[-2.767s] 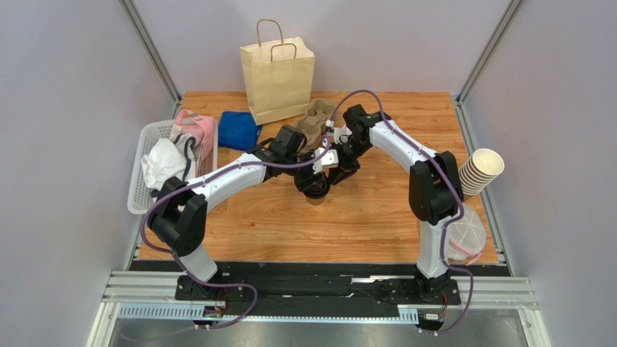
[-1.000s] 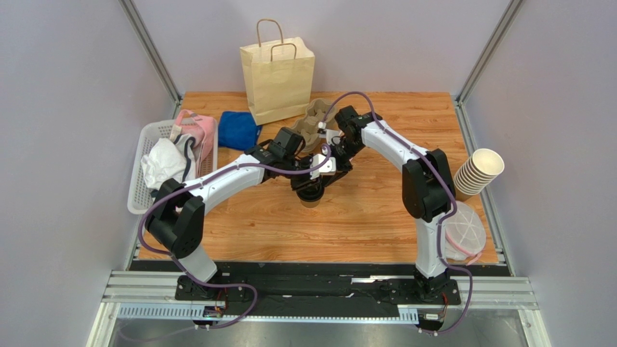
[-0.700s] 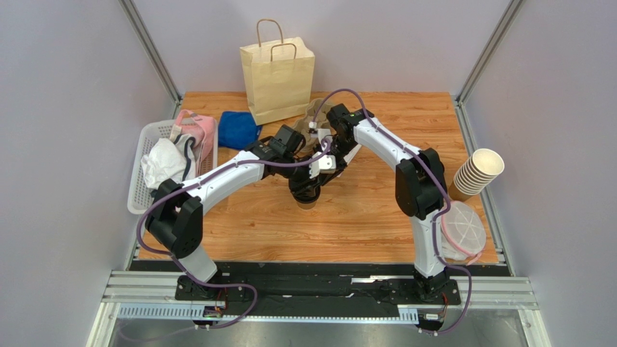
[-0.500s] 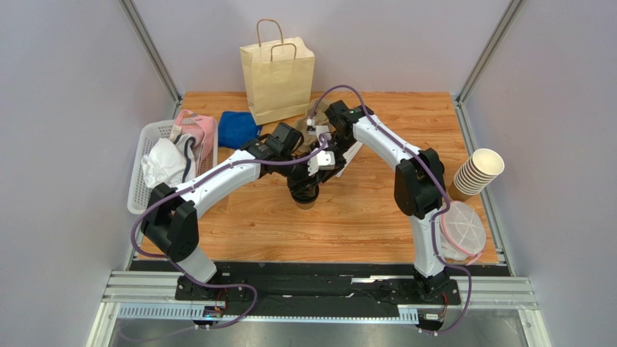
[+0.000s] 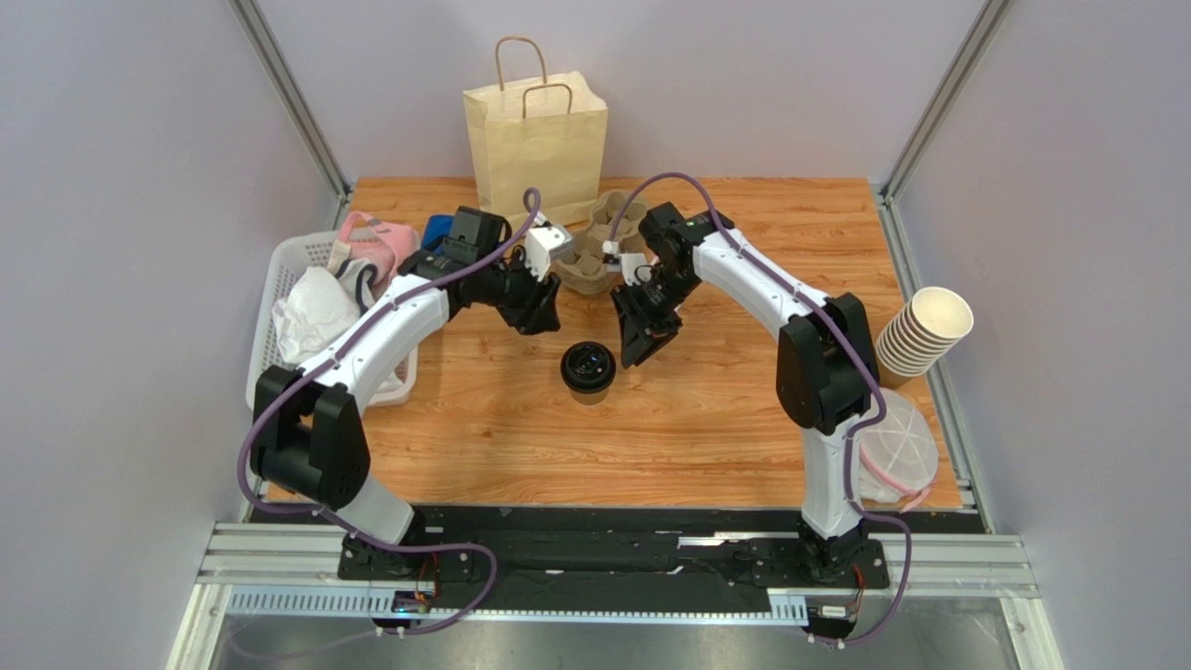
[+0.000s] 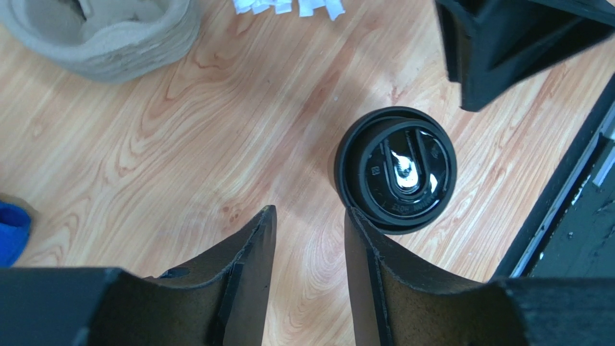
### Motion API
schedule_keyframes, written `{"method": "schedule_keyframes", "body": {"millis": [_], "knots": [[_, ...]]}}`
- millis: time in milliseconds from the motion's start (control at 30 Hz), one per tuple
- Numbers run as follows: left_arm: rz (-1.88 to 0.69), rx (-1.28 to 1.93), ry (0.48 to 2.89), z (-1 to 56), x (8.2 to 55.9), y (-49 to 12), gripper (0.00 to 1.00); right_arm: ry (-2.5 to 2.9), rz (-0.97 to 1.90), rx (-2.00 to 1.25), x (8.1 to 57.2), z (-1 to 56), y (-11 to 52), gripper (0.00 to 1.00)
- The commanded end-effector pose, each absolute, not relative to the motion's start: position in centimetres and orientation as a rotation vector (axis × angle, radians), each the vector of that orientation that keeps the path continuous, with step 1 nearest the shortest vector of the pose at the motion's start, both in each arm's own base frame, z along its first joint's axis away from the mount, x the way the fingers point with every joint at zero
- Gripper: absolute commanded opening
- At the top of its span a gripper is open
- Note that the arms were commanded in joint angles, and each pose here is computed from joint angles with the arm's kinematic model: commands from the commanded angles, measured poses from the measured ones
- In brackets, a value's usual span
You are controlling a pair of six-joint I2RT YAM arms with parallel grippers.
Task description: Pack the takeout coffee
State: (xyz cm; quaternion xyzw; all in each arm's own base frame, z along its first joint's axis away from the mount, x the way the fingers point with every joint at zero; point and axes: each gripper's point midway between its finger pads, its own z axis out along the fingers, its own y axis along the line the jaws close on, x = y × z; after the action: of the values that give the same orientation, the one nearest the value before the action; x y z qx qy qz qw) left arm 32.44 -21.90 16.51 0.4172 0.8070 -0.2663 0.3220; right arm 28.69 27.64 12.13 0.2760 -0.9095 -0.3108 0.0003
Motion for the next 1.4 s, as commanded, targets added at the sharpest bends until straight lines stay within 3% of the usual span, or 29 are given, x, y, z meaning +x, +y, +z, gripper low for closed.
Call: {"method": "schedule_keyframes", "body": {"millis": [0,267,900,1100,1367], "knots": [[-0.779,1.021,2.167,15.9,32.7,-22.9,0.48,-2.845,-1.025,0.862,28.0,12.5,28.1,0.31],[-0.805,1.027,2.278,11.3,31.8,-22.5,0.46,-2.843,-1.028,0.838,29.7,11.3,29.2,0.27],[-0.897,1.040,2.320,11.0,25.1,-23.2,0.46,-2.888,-1.069,0.912,33.0,13.5,30.4,0.28],[-0.995,0.950,2.273,13.8,24.3,-23.1,0.46,-2.932,-1.130,0.822,31.8,16.6,26.9,0.29],[-1.038,0.893,2.260,14.9,25.5,-24.2,0.48,-2.894,-1.223,0.715,27.4,16.0,26.3,0.30]]}}
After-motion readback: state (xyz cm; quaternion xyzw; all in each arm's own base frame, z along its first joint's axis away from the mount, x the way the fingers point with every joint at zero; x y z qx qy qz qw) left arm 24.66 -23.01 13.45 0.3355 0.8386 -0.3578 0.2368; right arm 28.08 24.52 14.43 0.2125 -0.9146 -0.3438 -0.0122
